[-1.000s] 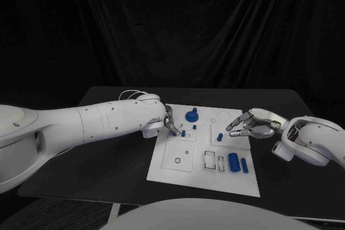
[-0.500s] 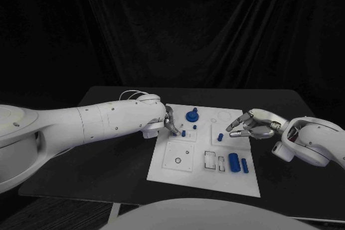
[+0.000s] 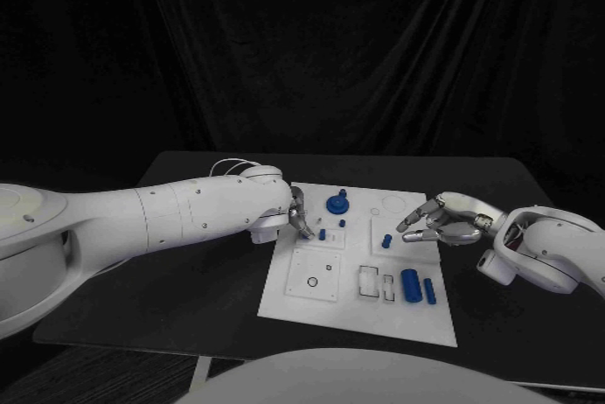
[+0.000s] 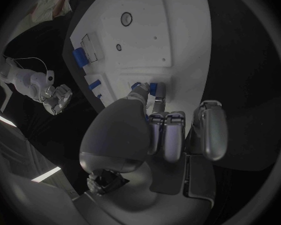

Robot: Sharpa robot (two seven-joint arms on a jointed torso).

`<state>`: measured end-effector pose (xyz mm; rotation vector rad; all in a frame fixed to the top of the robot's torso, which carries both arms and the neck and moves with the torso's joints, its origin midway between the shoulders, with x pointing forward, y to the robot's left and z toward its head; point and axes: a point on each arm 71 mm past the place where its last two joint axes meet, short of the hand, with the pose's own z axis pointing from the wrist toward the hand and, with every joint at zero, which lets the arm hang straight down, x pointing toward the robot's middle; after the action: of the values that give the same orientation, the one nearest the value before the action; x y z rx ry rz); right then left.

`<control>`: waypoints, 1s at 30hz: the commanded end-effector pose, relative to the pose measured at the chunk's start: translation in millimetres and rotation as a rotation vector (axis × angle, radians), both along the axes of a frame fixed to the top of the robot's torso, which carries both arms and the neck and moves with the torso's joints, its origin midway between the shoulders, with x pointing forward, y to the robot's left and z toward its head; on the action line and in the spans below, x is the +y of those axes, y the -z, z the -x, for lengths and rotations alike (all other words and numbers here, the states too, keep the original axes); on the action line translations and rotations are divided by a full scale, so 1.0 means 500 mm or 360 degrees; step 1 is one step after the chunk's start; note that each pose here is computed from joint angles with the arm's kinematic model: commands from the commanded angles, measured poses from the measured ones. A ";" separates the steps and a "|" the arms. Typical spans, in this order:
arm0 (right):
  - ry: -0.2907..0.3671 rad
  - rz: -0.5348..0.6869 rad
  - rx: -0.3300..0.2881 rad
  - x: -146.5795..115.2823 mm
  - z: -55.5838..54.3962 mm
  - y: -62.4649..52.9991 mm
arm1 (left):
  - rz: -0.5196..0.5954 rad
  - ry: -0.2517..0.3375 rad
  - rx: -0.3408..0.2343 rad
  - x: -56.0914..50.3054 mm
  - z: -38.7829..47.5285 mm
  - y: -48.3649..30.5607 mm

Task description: Assemble the parts on the task board

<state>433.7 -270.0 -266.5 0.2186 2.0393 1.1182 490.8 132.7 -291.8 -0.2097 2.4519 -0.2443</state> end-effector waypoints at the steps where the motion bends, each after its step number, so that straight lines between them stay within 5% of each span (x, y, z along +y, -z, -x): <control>1: -0.0002 0.0001 0.0015 -0.001 0.003 0.003 | 0.0010 0.0017 0.0033 -0.004 0.007 0.007; 23: 0.0005 0.0008 0.0020 -0.006 0.003 0.003 | 0.0075 -0.0004 -0.0032 -0.004 0.006 0.001; 30: 0.0007 0.0011 0.0024 -0.007 0.003 0.003 | 0.0075 0.0034 -0.0022 0.000 0.006 -0.014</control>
<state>433.1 -272.7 -266.6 0.2227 2.0407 1.1133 486.9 136.0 -288.5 -0.2144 2.4372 -0.2732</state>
